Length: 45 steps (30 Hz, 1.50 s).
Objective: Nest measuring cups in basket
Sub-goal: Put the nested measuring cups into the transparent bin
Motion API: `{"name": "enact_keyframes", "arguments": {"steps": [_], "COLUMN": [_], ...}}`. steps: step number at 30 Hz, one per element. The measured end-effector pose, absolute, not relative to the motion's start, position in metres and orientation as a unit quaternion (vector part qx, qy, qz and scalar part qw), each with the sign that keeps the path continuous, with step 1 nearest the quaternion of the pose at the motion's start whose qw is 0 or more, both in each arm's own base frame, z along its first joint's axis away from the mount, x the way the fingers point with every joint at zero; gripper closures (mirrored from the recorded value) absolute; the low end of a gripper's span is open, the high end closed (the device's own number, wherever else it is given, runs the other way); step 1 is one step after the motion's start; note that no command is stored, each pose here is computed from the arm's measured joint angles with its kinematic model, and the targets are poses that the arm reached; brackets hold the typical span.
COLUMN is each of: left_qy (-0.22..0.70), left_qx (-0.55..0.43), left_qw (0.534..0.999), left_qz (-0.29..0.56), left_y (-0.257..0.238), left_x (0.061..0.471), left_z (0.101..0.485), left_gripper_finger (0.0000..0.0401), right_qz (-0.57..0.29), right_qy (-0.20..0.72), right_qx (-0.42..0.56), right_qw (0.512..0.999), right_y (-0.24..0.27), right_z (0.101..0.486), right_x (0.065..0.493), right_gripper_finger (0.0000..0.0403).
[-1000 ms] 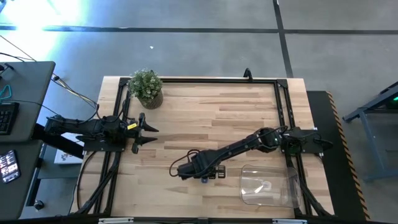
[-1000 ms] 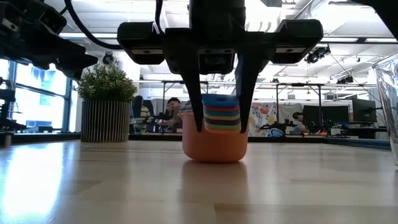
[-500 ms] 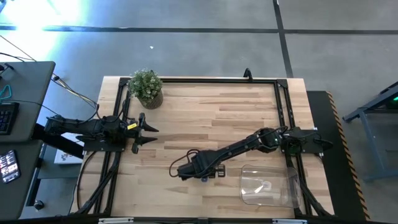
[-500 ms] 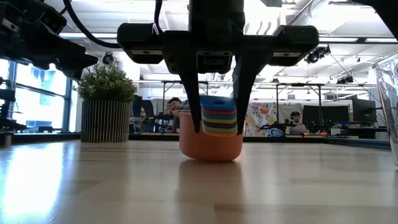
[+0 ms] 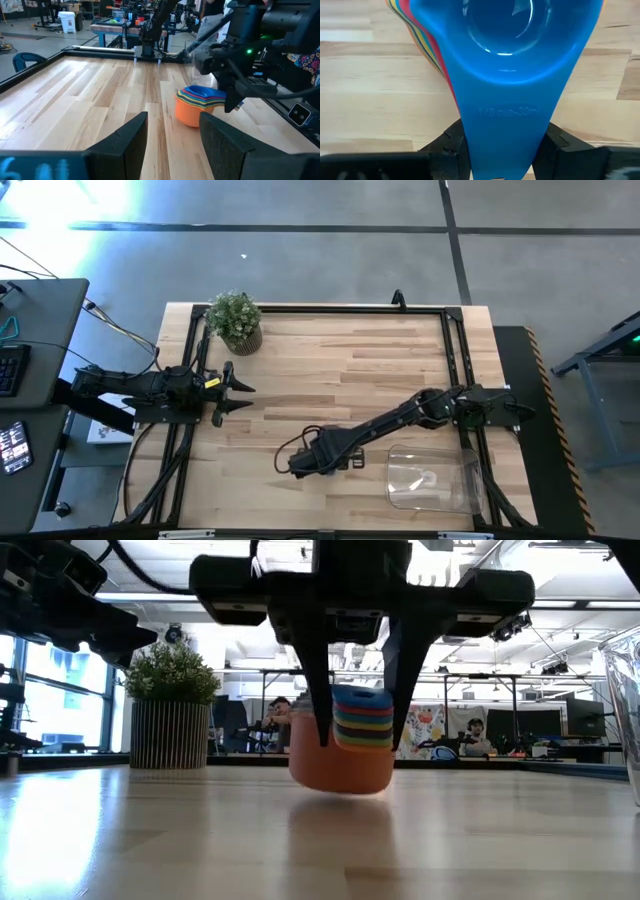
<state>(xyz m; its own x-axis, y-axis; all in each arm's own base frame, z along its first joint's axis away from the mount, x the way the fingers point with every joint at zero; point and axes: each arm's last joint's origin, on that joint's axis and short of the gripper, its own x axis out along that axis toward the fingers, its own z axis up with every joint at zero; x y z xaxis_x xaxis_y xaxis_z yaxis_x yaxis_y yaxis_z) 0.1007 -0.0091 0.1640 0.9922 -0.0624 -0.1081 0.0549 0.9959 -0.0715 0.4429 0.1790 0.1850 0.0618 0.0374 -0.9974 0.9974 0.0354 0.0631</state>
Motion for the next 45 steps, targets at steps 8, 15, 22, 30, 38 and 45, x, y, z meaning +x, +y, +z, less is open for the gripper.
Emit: {"name": "enact_keyframes", "arguments": {"steps": [8,15,22,30,38,45], "left_qy": [0.055,0.055,0.055,0.055,0.055,0.055], "left_qx": [-0.034,-0.034,-0.034,-0.034,-0.034,-0.034], "left_qw": [0.997,0.997,0.997,0.997,0.997,0.997], "left_qz": [-0.029,-0.029,-0.029,-0.030,-0.030,-0.030], "left_y": [-0.009,-0.009,-0.009,-0.009,-0.009,-0.009], "left_x": [0.101,0.101,0.101,0.101,0.101,0.101], "left_z": [0.164,0.164,0.164,0.164,0.164,0.164], "left_gripper_finger": [0.0234,0.0234,0.0234,0.0234,0.0234,0.0234], "right_qz": [-0.461,-0.463,-0.463,-0.460,-0.456,-0.426], "right_qy": [0.501,0.490,0.481,0.479,0.483,0.492], "right_qx": [0.514,0.512,0.506,0.484,0.451,0.444], "right_qw": [0.521,0.533,0.546,0.570,0.596,0.616], "right_y": [0.185,0.187,0.189,0.190,0.192,0.197], "right_z": [0.189,0.199,0.220,0.254,0.293,0.321], "right_x": [0.440,0.435,0.425,0.403,0.370,0.339], "right_gripper_finger": [0.0277,0.0277,0.0277,0.0277,0.0277,0.0277]}}
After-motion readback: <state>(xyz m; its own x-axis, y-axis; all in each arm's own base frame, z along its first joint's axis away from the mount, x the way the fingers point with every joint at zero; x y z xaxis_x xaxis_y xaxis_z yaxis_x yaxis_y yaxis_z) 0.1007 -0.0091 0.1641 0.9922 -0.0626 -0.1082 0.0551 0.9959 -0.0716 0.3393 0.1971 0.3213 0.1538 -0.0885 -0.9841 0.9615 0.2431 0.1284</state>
